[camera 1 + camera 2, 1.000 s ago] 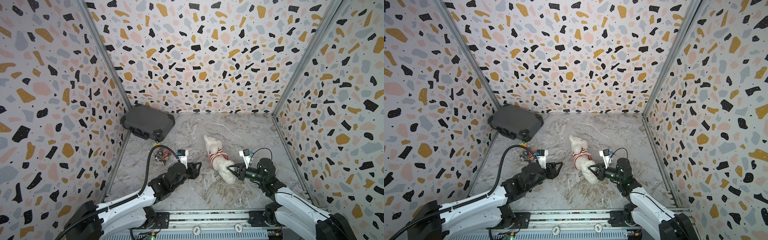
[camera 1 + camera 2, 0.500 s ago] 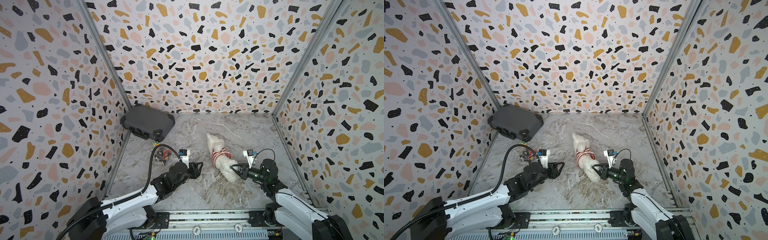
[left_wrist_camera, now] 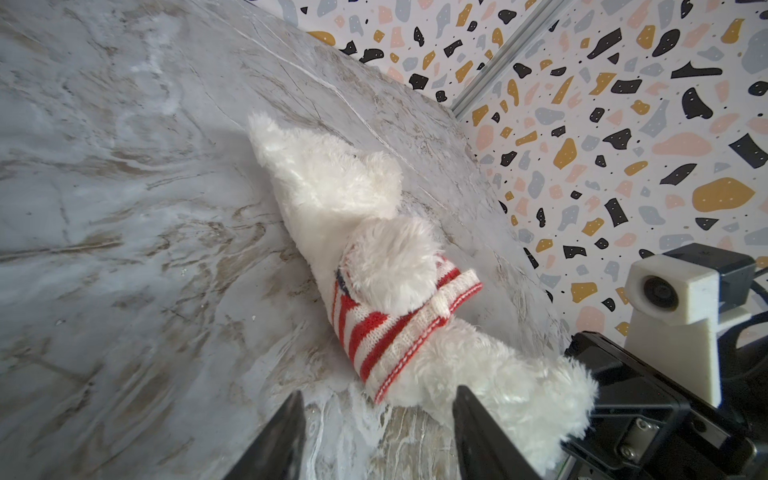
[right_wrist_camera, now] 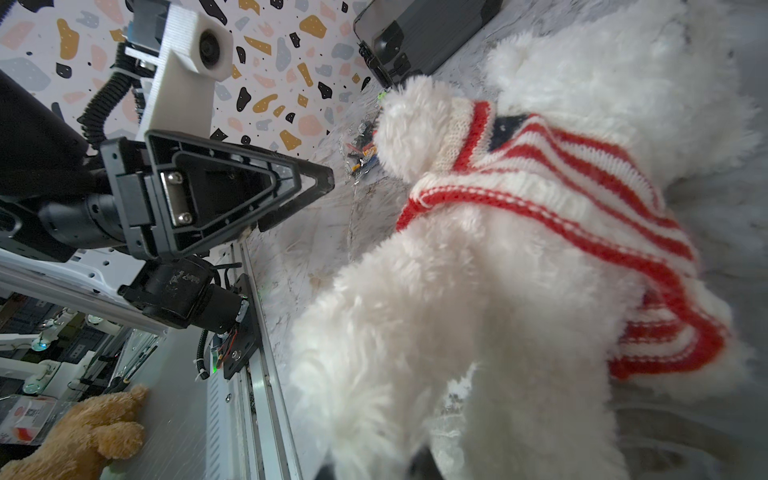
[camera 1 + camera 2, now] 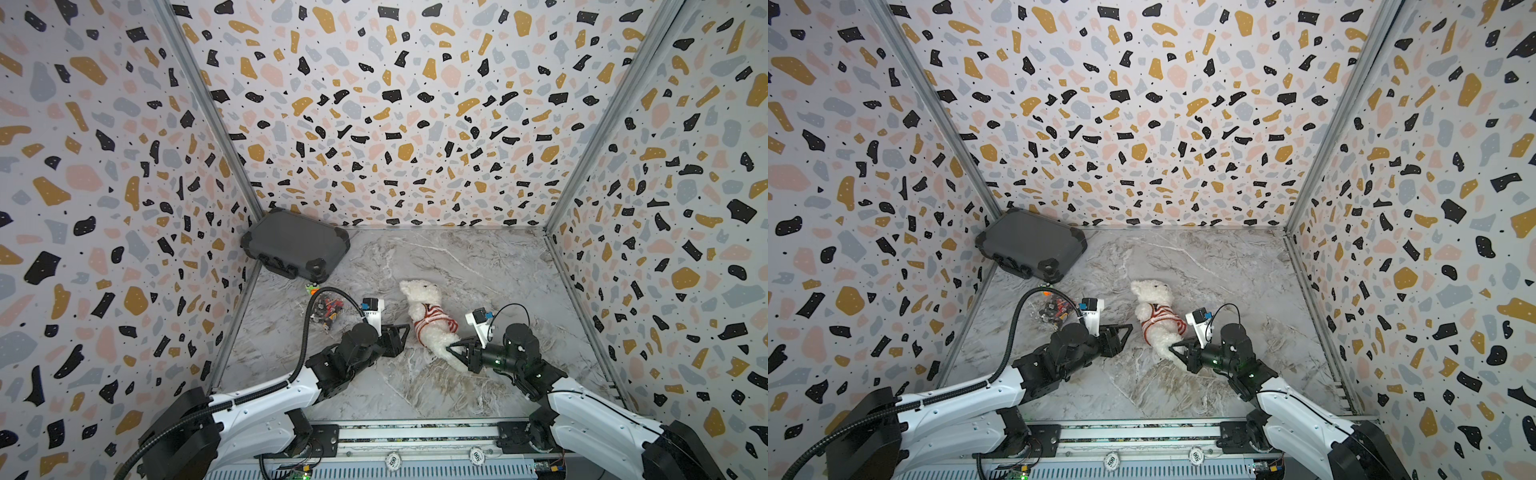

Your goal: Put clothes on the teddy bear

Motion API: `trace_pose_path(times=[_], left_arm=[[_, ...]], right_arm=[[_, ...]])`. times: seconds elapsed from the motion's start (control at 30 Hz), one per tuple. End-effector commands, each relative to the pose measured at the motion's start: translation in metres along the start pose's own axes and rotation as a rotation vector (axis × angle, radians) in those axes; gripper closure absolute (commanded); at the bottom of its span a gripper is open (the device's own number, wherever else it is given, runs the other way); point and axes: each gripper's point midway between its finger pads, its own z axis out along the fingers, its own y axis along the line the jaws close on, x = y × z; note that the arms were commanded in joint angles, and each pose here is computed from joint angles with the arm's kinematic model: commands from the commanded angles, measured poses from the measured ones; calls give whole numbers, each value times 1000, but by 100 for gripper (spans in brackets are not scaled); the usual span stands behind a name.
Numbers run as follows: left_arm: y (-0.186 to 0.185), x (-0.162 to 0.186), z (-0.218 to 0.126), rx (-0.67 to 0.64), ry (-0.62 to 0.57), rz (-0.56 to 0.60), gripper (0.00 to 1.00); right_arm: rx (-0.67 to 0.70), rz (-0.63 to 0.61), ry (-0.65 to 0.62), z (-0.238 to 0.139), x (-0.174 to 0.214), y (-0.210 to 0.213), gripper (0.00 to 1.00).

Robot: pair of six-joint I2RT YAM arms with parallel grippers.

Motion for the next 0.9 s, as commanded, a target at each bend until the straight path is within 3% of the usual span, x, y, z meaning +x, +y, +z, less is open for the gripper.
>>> trace_pose_path(times=[0.0, 0.23, 0.43, 0.63, 0.73, 0.87], left_arm=[[-28, -16, 5, 83, -43, -2, 42], [-37, -23, 17, 85, -50, 2, 42], [-32, -25, 50, -17, -26, 22, 43], [-26, -18, 72, -51, -7, -10, 58], [-22, -14, 71, -58, -7, -26, 60], [-15, -13, 67, -75, -22, -39, 72]], right_arm=[[7, -26, -25, 1, -6, 2, 100], [4, -62, -10, 6, -8, 10, 100], [7, -63, -8, 5, -3, 12, 100], [5, -67, -10, 5, -4, 13, 100], [0, -75, -16, 5, -6, 15, 100], [-9, -77, -15, 5, -5, 17, 100]])
